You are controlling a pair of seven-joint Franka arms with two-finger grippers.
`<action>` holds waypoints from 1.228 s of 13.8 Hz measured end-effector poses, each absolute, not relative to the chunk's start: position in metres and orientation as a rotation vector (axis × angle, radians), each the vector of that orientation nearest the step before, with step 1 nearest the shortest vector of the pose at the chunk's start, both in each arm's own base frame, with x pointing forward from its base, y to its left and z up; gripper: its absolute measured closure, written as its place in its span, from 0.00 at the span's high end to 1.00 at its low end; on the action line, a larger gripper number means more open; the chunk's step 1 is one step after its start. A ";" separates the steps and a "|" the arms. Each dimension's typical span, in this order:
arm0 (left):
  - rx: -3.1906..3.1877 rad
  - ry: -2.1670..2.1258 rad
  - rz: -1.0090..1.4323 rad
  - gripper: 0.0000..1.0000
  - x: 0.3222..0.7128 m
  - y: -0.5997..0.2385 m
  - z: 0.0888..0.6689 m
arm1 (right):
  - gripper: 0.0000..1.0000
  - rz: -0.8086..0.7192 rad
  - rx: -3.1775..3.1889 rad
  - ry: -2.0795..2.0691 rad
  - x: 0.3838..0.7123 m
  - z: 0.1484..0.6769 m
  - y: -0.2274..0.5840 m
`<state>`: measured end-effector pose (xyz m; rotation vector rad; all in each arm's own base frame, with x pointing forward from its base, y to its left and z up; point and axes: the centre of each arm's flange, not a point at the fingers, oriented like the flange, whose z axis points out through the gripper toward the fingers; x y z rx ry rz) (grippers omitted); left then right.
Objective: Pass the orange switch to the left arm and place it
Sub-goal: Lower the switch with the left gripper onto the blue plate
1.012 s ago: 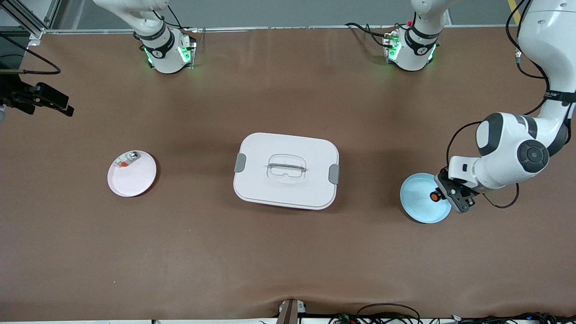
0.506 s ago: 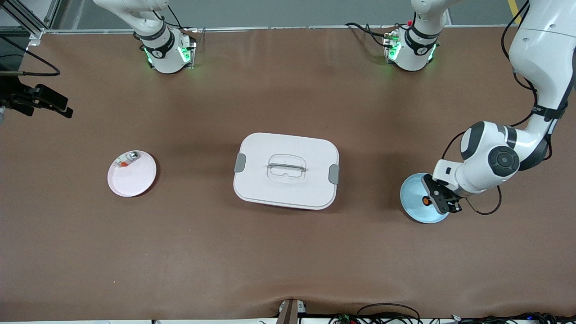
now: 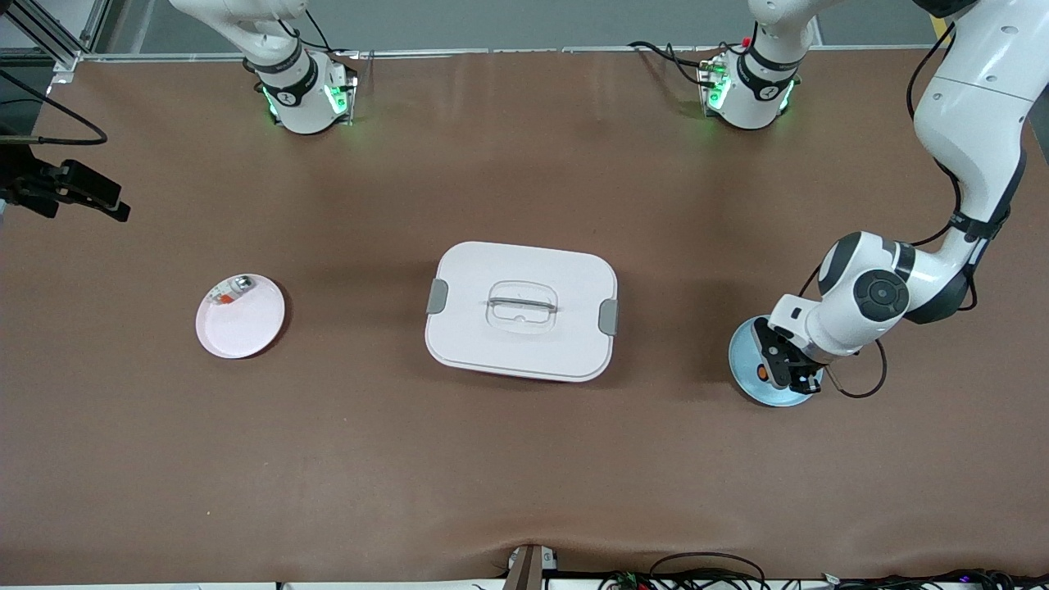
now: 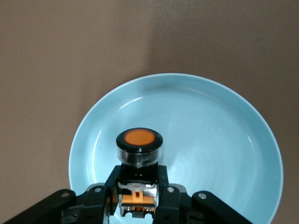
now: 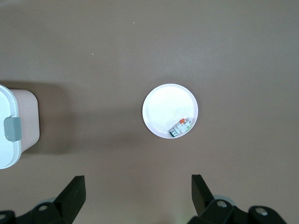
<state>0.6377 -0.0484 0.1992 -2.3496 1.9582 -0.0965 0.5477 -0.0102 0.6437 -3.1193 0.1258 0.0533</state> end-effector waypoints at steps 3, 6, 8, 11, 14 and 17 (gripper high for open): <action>-2.350 1.959 -0.098 0.34 0.638 -0.049 0.199 | 1.00 0.055 -3.122 0.129 0.548 0.643 -0.012; -2.344 1.964 -0.093 0.34 0.637 -0.049 0.198 | 1.00 0.060 -3.123 0.135 0.549 0.641 -0.014; -2.316 1.977 -0.079 0.34 0.635 -0.047 0.195 | 1.00 0.061 -3.123 0.136 0.549 0.641 -0.014; -2.281 1.994 -0.064 0.34 0.632 -0.046 0.193 | 1.00 0.054 -3.123 0.147 0.549 0.641 -0.018; -2.231 2.012 -0.041 0.34 0.629 -0.040 0.191 | 1.00 0.018 -3.121 0.159 0.552 0.643 -0.022; -2.220 2.016 -0.020 0.34 0.622 -0.035 0.191 | 1.00 0.010 -3.114 0.193 0.554 0.642 -0.030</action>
